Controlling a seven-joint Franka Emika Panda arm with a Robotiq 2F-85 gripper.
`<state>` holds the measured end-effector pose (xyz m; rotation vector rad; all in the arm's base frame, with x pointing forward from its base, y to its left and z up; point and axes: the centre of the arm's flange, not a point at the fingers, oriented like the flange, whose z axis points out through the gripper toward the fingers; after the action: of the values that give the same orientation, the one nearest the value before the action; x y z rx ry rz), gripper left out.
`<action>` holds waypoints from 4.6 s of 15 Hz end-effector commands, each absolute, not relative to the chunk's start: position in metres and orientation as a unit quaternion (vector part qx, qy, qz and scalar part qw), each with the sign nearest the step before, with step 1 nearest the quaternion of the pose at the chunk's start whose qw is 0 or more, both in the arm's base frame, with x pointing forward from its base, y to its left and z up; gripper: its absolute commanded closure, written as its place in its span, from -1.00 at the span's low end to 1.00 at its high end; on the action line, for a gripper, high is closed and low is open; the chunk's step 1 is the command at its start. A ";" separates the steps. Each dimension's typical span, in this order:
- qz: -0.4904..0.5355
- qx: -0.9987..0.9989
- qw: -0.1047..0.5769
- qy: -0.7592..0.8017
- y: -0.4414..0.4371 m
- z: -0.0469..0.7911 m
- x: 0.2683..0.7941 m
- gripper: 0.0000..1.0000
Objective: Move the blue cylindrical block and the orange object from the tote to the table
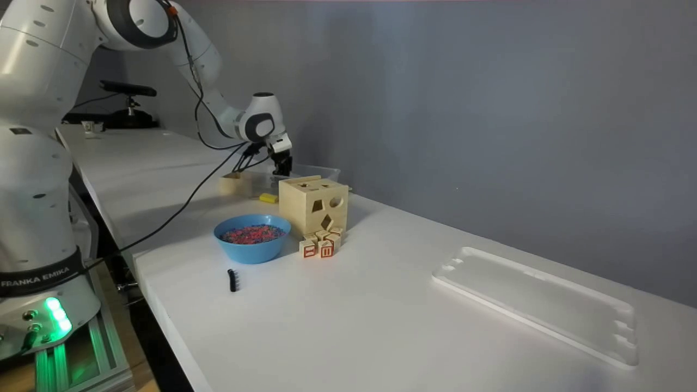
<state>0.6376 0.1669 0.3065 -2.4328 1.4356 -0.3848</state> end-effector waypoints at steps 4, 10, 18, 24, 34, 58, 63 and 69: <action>-0.162 -0.837 0.177 0.492 0.176 0.353 0.595 0.98; -0.156 -0.840 0.153 0.496 0.161 0.325 0.605 0.17; -0.159 -0.839 0.153 0.497 0.165 0.298 0.620 -0.94; -0.152 -0.844 0.131 0.497 0.169 0.278 0.636 -0.83; -0.133 -0.849 0.110 0.499 0.153 0.275 0.626 -1.00; -0.062 -0.875 0.017 0.480 0.171 0.284 0.628 -0.94; -0.072 -0.867 0.034 0.492 0.183 0.260 0.653 -0.79; -0.065 -0.865 0.018 0.497 0.189 0.251 0.665 -0.09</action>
<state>0.6484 0.1794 0.2715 -2.6771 1.5042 -0.2052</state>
